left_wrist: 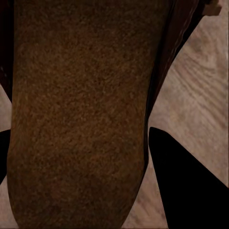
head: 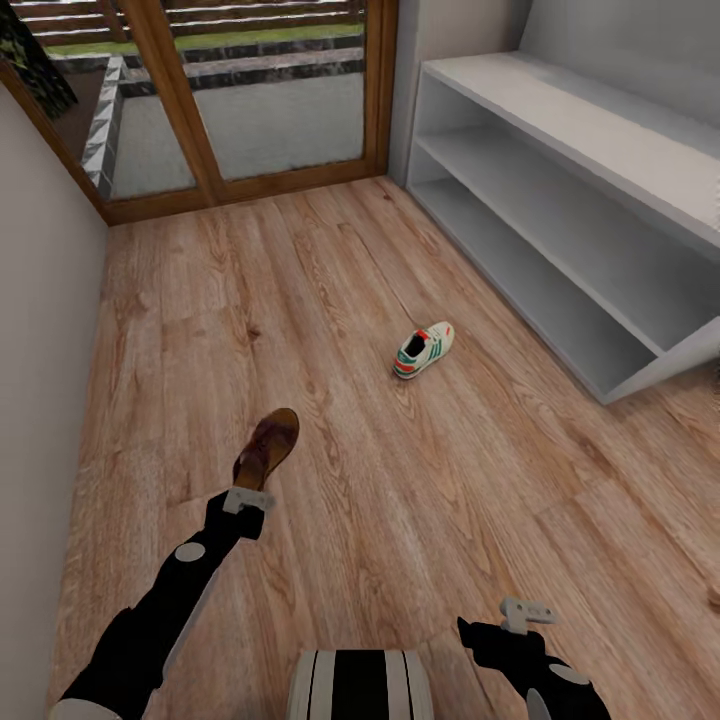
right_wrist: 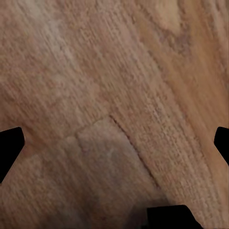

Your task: Pick up the two gym shoes and the two sandals from the corridor floor and place them onto the hallstand (shoe rack) in the corridor, making sure they are on the rack and not on the floor. Arrange them so the two gym shoes are next to each other and the two sandals are next to each other.

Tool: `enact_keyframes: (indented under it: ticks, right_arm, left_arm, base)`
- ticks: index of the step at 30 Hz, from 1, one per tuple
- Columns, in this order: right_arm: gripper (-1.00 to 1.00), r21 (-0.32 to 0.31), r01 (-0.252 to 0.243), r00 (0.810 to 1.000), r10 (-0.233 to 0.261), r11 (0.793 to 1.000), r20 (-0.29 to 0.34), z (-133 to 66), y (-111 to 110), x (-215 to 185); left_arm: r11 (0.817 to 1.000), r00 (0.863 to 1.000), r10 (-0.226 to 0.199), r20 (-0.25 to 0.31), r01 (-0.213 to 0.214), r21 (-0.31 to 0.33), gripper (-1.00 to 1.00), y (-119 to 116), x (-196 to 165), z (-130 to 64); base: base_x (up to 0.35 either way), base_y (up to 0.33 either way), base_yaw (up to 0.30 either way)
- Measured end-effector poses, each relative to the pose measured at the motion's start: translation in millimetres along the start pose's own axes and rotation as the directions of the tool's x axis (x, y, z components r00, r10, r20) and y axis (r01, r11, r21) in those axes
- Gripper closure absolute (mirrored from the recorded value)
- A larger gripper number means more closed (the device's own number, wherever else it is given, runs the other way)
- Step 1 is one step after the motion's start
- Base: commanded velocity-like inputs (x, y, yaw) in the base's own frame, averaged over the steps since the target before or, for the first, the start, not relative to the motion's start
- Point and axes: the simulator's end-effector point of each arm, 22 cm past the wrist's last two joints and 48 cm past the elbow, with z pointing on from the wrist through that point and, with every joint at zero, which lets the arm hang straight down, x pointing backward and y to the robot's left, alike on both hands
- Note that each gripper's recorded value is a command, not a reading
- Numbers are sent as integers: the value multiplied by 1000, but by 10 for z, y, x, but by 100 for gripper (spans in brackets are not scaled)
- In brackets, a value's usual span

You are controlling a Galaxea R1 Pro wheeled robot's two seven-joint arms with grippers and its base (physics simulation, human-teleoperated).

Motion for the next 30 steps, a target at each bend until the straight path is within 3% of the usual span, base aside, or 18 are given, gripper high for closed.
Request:
enact_keyframes:
  ticks: [4,10,30]
  right_arm:
    - [-100,-3,2,1000,-2,1000,16,-43,12,-57]
    - [-100,-8,3,999,-2,1000,41,-109,35,-147]
    - [-100,-20,1,991,1,1000,131,-349,69,-453]
  left_arm:
    - [998,996,-57,67,56,24,100,-36,-512,-180]
    - [989,986,-138,97,131,72,100,-113,-762,-322]
    - [988,975,-146,166,135,74,100,-57,-1143,-628]
  base:
    - [0,0,0]
    - [0,0,0]
    - [0,0,0]
